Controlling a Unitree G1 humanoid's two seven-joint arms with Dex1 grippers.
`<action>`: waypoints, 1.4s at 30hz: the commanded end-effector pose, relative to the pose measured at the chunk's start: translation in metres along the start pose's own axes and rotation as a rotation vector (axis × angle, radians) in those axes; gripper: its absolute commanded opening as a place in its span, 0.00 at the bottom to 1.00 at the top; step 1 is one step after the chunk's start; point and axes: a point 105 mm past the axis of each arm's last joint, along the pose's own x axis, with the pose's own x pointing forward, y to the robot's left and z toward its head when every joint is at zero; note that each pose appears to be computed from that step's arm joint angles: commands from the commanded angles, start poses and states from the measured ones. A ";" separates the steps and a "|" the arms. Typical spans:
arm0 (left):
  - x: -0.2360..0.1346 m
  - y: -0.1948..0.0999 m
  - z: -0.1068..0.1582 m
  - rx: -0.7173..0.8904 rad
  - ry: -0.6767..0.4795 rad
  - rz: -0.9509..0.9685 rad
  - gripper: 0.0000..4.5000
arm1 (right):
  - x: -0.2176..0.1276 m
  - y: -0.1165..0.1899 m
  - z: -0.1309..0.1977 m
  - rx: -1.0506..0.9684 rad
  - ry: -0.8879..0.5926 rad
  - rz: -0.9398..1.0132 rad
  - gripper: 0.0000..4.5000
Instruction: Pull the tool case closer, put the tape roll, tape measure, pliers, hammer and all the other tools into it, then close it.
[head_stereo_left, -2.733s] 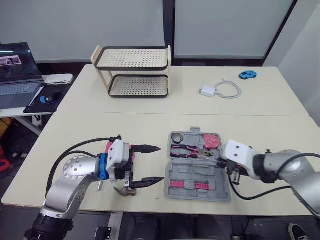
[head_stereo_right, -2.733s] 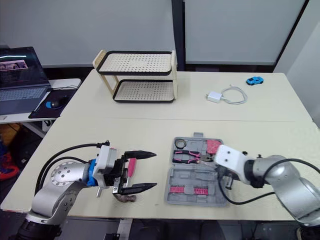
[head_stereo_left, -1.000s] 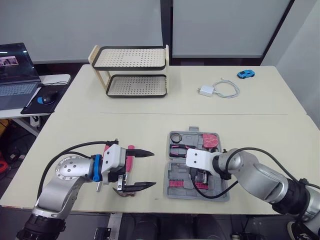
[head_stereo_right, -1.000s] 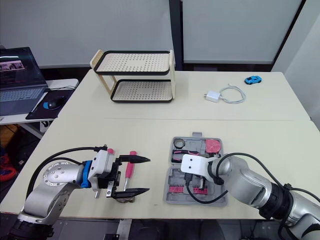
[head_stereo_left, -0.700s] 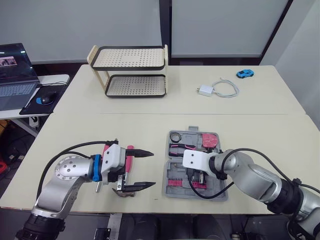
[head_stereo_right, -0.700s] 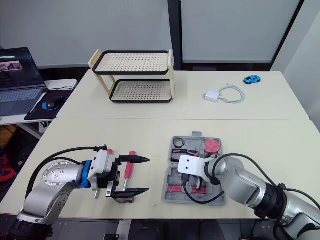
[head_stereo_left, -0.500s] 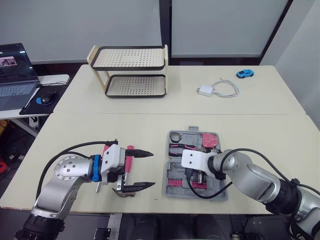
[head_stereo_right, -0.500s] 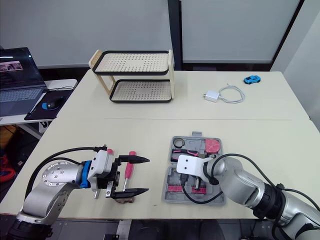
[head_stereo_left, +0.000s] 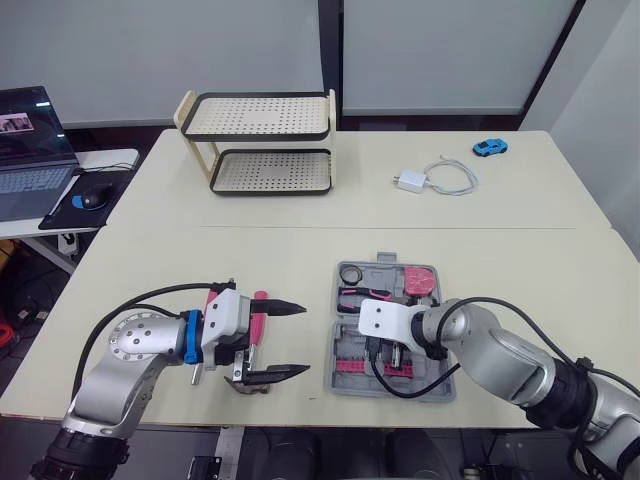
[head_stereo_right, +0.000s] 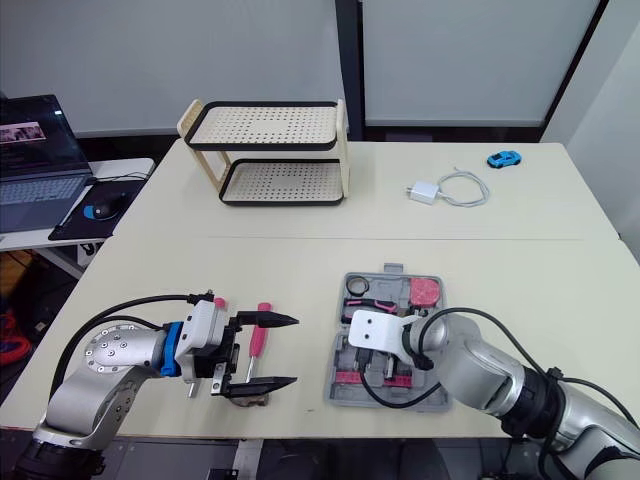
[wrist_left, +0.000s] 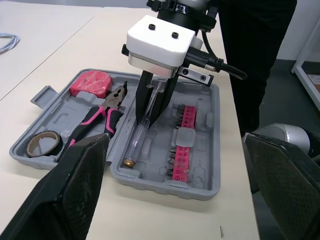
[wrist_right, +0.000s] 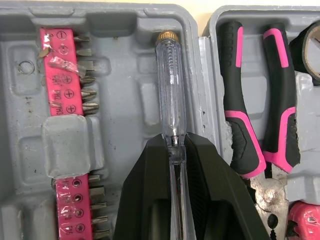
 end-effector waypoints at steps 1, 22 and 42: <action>-0.004 0.000 0.002 0.023 0.005 0.010 1.00 | -0.004 -0.006 0.004 -0.014 -0.017 -0.027 0.04; -0.001 -0.002 0.001 0.015 -0.001 -0.005 1.00 | -0.008 -0.014 0.006 -0.024 -0.031 -0.075 0.32; 0.002 -0.003 0.003 0.024 -0.008 -0.016 1.00 | -0.013 -0.005 0.004 0.020 -0.080 -0.054 0.01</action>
